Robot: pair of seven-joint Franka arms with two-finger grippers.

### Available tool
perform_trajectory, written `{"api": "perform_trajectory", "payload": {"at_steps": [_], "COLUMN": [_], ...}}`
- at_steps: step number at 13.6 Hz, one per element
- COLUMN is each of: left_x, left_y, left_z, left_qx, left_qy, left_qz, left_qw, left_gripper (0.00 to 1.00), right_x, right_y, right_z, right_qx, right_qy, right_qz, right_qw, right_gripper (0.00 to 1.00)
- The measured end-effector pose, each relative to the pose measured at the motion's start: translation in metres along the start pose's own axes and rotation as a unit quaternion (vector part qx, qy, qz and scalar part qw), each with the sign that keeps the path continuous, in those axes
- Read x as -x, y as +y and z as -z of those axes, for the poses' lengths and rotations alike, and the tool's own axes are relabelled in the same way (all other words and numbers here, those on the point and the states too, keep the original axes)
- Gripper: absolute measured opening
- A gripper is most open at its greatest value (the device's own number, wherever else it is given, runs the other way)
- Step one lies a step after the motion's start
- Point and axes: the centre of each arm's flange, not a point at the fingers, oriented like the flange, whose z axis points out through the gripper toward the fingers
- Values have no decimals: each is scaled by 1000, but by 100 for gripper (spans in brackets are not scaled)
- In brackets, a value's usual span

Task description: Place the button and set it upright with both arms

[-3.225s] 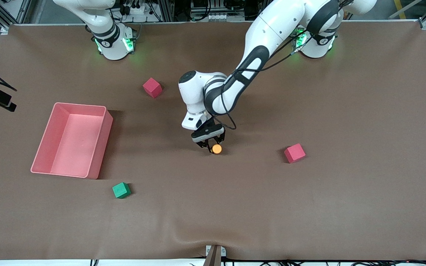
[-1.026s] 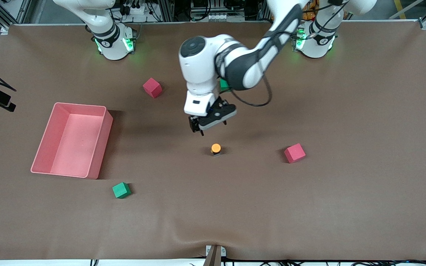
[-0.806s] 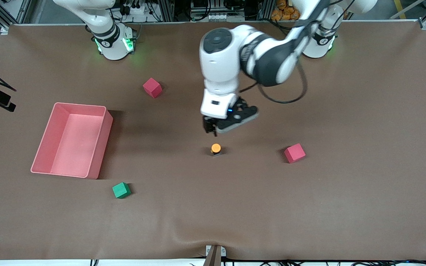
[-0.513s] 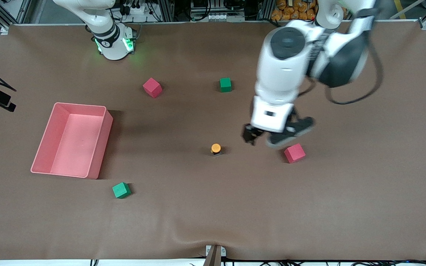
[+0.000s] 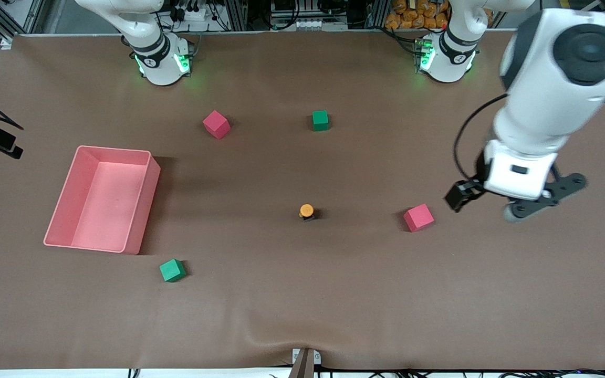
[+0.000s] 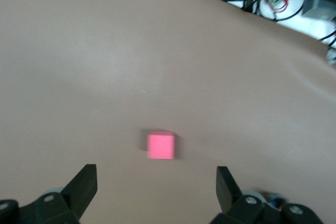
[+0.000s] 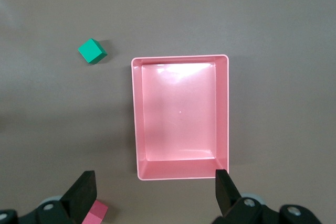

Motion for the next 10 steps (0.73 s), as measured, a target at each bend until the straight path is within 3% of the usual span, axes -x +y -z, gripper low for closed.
{"api": "perform_trajectory", "payload": {"at_steps": [10], "left_x": [-19], "left_y": [-86], "left_z": [36], "left_qx": [-15], "left_qy": [-26], "left_qz": [-72], "left_qw": [997], "left_gripper": [100], "right_x": [0], "right_y": [0], "right_z": [0], "right_qx": [0], "right_qy": [0], "right_qz": [0], "right_qw": [1000], "right_gripper": [100]}}
